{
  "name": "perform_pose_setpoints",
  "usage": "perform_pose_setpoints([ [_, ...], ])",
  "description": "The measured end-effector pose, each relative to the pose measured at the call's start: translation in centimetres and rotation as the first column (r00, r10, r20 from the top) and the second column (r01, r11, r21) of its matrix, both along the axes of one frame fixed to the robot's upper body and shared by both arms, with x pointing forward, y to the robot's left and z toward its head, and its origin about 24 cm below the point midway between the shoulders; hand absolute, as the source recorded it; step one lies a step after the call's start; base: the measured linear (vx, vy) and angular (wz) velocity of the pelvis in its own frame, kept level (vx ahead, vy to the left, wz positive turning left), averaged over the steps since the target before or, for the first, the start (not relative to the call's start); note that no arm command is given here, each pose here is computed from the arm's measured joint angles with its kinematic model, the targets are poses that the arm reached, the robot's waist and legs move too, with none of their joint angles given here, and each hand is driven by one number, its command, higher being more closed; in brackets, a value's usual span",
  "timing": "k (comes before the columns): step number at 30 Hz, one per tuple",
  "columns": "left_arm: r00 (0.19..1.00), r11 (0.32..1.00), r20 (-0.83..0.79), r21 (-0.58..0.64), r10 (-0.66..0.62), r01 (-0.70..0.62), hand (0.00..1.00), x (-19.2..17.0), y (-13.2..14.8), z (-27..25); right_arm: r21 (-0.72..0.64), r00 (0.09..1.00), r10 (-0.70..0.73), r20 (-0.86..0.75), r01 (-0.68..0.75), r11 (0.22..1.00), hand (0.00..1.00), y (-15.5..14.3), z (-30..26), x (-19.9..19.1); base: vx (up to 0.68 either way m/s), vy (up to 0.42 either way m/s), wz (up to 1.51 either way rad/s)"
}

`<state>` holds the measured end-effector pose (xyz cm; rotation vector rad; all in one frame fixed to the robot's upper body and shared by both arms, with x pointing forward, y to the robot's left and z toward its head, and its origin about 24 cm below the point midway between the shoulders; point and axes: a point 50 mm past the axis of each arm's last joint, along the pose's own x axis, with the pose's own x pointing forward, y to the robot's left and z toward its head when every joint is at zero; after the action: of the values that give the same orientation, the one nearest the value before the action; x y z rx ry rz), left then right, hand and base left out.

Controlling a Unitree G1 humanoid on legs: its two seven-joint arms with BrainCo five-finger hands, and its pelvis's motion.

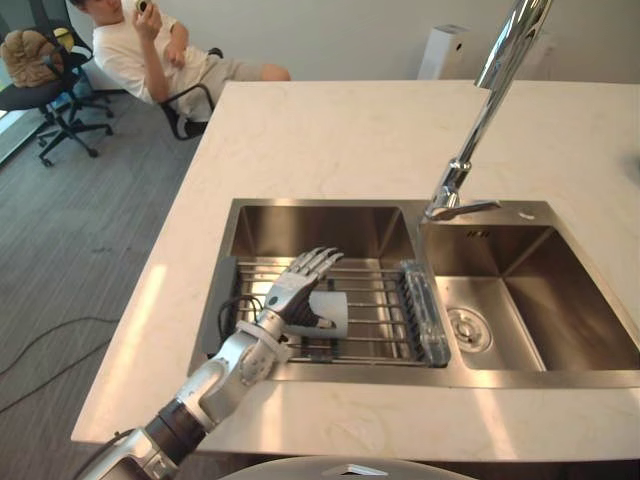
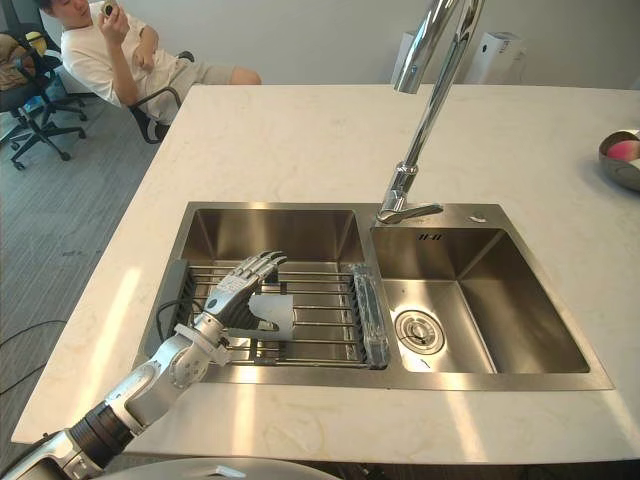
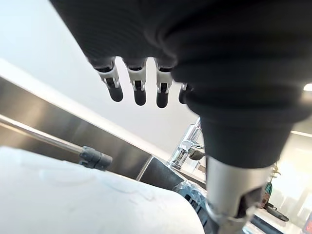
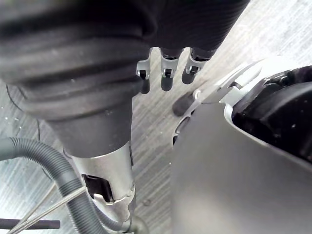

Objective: Walk over to the sink, pick up the cup, carry it to the dishwasher, place the cup inside the dishwasher, then close the dishwasher door

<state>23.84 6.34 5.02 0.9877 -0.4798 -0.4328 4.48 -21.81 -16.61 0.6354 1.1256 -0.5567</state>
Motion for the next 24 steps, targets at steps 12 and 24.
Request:
perform_pose_setpoints([
  [12, 0.968, 0.952, -0.159, 0.21, -0.192, 0.224, 0.0, -1.3, -1.9, -2.2, 0.017, 0.999, -0.047, -0.02, 0.048, 0.999, 0.0, 0.1, -0.2, -0.8, -0.01, 0.001, -0.01],
  [24, 0.967, 0.95, -0.202, 0.238, -0.155, 0.202, 0.0, -0.7, -1.9, -2.4, 0.011, 0.999, -0.044, -0.019, 0.044, 0.999, 0.0, 0.1, -0.3, -0.8, 0.0, 0.0, -0.01],
])
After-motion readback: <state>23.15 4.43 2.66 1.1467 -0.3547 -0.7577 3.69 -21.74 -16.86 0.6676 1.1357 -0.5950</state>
